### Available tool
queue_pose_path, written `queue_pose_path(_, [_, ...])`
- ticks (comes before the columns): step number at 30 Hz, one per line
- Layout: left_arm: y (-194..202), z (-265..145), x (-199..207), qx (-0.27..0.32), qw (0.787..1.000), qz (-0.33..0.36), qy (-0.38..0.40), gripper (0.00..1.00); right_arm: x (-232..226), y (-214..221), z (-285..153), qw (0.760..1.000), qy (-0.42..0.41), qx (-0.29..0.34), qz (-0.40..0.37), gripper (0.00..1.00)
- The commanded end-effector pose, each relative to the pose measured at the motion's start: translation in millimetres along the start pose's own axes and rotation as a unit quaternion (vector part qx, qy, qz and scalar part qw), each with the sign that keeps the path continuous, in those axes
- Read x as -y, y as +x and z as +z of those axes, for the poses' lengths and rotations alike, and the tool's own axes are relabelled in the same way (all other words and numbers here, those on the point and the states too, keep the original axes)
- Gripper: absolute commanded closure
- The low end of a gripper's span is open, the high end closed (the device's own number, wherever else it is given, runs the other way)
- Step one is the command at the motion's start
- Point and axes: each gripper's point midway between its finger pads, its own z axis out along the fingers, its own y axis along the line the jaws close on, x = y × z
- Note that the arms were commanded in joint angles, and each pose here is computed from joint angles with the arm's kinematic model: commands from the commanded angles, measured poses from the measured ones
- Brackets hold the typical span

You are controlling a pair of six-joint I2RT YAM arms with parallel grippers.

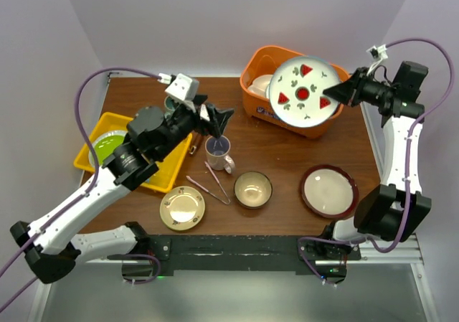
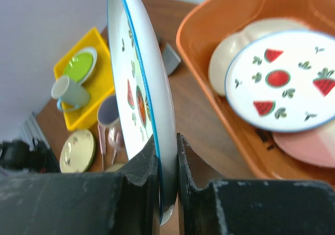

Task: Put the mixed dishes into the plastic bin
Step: Place the plate in the plastic bin.

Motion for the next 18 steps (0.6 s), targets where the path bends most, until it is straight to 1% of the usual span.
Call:
queue_pose_path(1, [37,-31,-25,-0.038,0.998,0.02,-0.042,0.07,-19,-77,-1,0.995,-0.012,0.094,-0.01,1.0])
queue_pose_path(2, [41,-35,-26,-0.041,0.998,0.014,-0.045,0.07,-16,-84,0,0.994,-0.009,0.104,-0.014,1.0])
queue_pose_path(4, [56,-49,-33,-0.055,0.997,0.01,-0.054,0.07,-3,-93,4,0.993,0.011,0.116,0.004,1.0])
queue_pose_path(10, [81,-77,-44,-0.069,0.995,-0.018,-0.076,0.07,25,-111,23,0.986,0.06,0.147,0.042,1.0])
queue_pose_path(14, [94,-88,-49,-0.075,0.993,-0.036,-0.087,0.06,58,-108,45,0.976,0.115,0.159,0.089,1.0])
queue_pose_path(18, [104,-98,-54,-0.081,0.991,-0.049,-0.1,0.06,77,-106,58,0.965,0.148,0.177,0.12,1.0])
